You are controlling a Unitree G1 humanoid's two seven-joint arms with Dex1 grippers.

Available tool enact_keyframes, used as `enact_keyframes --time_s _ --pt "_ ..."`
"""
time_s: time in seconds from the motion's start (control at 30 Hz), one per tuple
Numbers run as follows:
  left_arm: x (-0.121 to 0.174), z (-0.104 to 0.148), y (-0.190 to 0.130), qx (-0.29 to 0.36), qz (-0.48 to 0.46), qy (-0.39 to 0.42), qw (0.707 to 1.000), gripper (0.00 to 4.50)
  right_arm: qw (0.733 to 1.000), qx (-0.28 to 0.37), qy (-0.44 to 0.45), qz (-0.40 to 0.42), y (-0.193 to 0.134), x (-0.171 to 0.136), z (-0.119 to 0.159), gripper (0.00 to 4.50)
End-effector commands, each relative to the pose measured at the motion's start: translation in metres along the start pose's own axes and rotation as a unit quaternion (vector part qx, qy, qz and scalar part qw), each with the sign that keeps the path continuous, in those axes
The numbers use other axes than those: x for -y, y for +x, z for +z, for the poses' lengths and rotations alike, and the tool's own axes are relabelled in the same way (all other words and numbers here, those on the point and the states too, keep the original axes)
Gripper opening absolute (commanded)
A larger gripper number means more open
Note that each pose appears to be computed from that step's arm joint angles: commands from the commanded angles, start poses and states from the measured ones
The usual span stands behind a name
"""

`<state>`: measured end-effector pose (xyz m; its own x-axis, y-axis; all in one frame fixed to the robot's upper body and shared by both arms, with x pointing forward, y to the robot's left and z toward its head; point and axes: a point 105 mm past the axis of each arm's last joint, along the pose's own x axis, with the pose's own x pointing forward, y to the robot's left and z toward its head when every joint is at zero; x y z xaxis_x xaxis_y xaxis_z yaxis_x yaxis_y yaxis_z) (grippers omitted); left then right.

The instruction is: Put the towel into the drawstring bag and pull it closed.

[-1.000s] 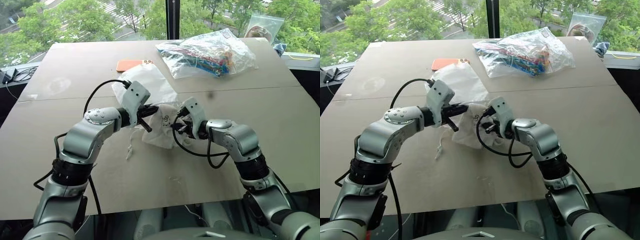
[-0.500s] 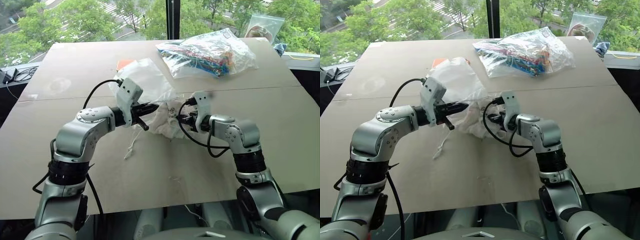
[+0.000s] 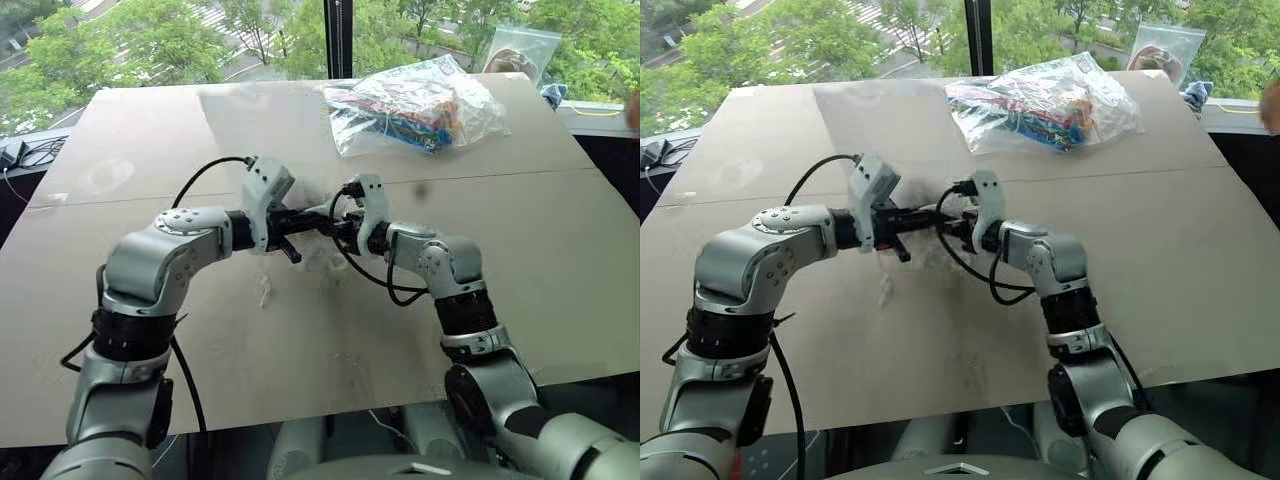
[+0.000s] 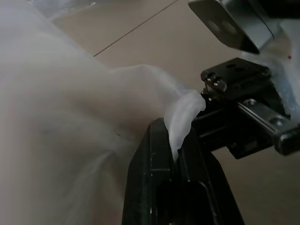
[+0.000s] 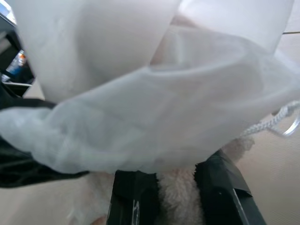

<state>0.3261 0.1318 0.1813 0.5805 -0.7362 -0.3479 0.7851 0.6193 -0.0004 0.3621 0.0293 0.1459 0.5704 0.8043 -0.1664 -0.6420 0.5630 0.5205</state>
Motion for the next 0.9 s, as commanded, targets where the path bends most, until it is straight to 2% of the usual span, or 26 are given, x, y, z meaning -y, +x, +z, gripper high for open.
enact_keyframes --time_s 0.03,0.1,0.27,0.37,0.5,0.7,0.8,0.9 --pt "-0.005 0.006 -0.010 0.012 0.006 -0.021 1.000 0.00 0.993 0.073 0.074 0.061 -0.005 -0.016 0.025 0.14" --pt "-0.010 0.010 -0.012 0.021 0.015 -0.033 0.999 0.00 0.990 0.082 0.094 0.074 -0.010 -0.016 0.026 0.14" --pt "-0.025 0.040 -0.017 0.104 0.019 -0.074 0.992 0.00 0.989 0.084 0.079 0.091 -0.023 -0.017 0.023 0.14" --pt "-0.022 0.043 -0.019 0.088 -0.014 -0.124 0.988 0.00 0.992 0.083 0.049 0.084 -0.030 -0.015 0.022 0.14" --pt "-0.003 0.048 -0.018 0.074 -0.099 -0.220 0.968 0.00 0.986 0.123 0.078 0.081 -0.035 -0.009 0.035 0.14" --pt "0.018 0.048 -0.016 0.046 -0.150 -0.251 0.955 0.00 0.982 0.146 0.084 0.085 -0.032 -0.013 0.040 0.14" --pt "0.018 0.052 -0.013 0.051 -0.148 -0.251 0.955 0.00 0.988 0.135 0.014 0.067 -0.024 -0.017 0.036 0.14" --pt "0.019 0.059 -0.007 0.063 -0.147 -0.252 0.954 0.00 0.988 0.082 -0.101 0.087 -0.015 -0.033 0.013 0.14"
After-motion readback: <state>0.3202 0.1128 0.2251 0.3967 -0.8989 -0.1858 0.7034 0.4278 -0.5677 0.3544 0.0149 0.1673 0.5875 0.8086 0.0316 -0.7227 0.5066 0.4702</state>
